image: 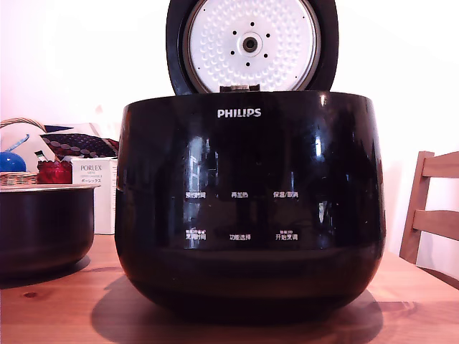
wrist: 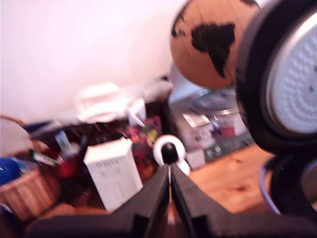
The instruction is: Pick up the metallic pot next to the rice cooker
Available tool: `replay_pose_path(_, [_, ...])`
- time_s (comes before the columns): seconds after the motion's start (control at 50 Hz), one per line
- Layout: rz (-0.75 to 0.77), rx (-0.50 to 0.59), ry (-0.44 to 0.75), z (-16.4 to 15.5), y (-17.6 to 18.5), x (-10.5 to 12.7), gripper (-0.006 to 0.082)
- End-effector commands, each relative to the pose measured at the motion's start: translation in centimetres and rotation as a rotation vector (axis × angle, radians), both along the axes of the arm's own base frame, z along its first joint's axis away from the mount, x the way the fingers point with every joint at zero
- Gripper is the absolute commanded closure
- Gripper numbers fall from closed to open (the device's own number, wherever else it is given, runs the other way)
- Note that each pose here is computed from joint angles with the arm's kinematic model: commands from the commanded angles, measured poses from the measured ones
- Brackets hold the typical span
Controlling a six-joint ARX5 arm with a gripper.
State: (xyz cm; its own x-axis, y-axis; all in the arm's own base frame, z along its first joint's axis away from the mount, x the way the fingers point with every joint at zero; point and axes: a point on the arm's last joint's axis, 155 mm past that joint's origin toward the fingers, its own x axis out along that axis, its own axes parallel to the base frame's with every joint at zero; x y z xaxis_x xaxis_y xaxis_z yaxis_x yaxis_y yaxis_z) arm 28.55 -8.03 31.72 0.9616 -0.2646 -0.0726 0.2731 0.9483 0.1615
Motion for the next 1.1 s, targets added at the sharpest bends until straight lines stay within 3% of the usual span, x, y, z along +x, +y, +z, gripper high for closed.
replay_pose_path(0.0, [0.036, 0.014, -0.077, 2.8, 1.1, -0.5, 0.0787])
replay_pose_path(0.14, [0.080, 0.130, -0.114, 4.2, 2.6, -1.3, 0.0788])
replay_pose_path(0.28, [0.074, 0.267, -0.055, 3.3, 3.3, -2.2, 0.0788])
replay_pose_path(0.42, [-0.048, 0.385, 0.065, 0.3, 2.0, -3.6, 0.0789])
replay_pose_path(0.46, [-0.189, 0.460, 0.117, -1.9, 0.2, -4.8, 0.0789])
replay_pose_path(0.74, [-0.416, 0.557, 0.415, -9.7, -1.4, -6.7, 0.0774])
replay_pose_path(0.8, [-0.442, 0.585, 0.462, -10.9, -1.4, -6.6, 0.0721])
replay_pose_path(0.94, [-0.453, 0.611, 0.544, -13.0, -1.2, -5.4, 0.0417])
replay_pose_path(1.08, [-0.419, 0.651, 0.641, -15.3, -0.2, -3.8, 0.0346])
